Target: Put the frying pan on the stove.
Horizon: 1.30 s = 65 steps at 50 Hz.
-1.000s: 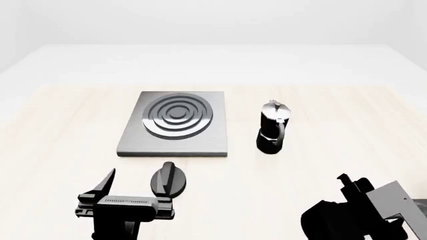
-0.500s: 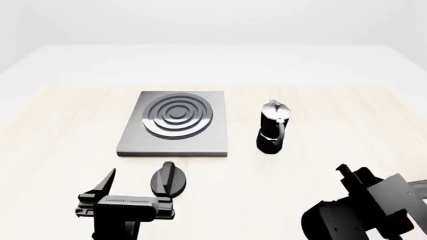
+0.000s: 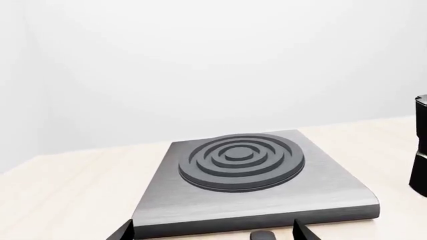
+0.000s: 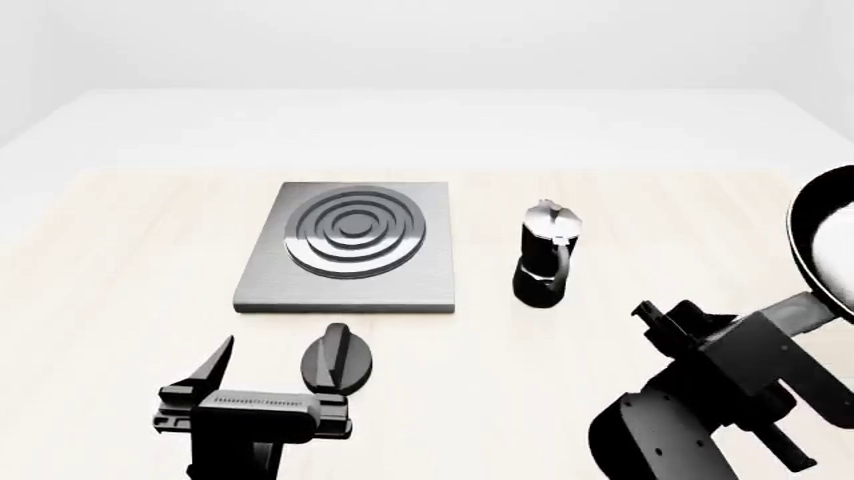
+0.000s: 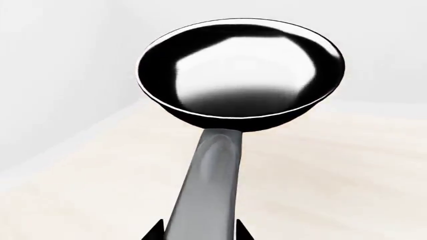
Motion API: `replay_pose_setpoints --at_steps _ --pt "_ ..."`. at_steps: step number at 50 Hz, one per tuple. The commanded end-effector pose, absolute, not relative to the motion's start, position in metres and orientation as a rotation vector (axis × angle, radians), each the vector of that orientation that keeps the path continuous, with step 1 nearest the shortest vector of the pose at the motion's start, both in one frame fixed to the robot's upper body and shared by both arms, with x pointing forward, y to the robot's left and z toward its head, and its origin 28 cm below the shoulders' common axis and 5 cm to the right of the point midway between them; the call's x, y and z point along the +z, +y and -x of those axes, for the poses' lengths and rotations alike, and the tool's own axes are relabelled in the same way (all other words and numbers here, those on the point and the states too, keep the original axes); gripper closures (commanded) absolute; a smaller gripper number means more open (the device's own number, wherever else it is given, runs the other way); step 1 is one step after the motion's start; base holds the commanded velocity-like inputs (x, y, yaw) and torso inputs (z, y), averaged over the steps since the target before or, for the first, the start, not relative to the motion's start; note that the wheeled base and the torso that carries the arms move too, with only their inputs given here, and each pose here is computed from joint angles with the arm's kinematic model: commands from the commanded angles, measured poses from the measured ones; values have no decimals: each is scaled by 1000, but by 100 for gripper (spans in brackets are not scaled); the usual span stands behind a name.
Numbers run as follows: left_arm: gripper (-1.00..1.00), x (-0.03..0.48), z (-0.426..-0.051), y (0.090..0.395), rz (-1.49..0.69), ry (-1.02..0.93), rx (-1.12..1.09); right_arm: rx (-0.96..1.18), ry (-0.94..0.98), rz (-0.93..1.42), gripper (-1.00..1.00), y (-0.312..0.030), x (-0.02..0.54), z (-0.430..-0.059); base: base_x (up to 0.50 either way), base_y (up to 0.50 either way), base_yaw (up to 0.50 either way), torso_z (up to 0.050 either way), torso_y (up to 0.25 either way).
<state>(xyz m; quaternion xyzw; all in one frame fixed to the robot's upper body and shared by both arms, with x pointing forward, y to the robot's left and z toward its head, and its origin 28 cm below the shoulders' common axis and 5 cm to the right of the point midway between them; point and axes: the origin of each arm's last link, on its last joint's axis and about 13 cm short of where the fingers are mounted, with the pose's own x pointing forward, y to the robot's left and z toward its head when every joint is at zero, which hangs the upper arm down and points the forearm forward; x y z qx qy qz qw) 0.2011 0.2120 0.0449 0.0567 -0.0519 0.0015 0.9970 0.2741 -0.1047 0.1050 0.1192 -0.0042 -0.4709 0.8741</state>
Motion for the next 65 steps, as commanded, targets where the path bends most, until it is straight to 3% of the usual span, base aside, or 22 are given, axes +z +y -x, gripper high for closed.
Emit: replay_pose_setpoints --at_steps 1,65 --pt "-100 43 -200 211 -116 -103 0 -871 -71 -218 100 -99 119 -276 0 0 0 0 0" --pt "-100 45 -201 213 -126 -104 10 -344 -179 -46 100 -67 135 -271 0 0 0 1 2"
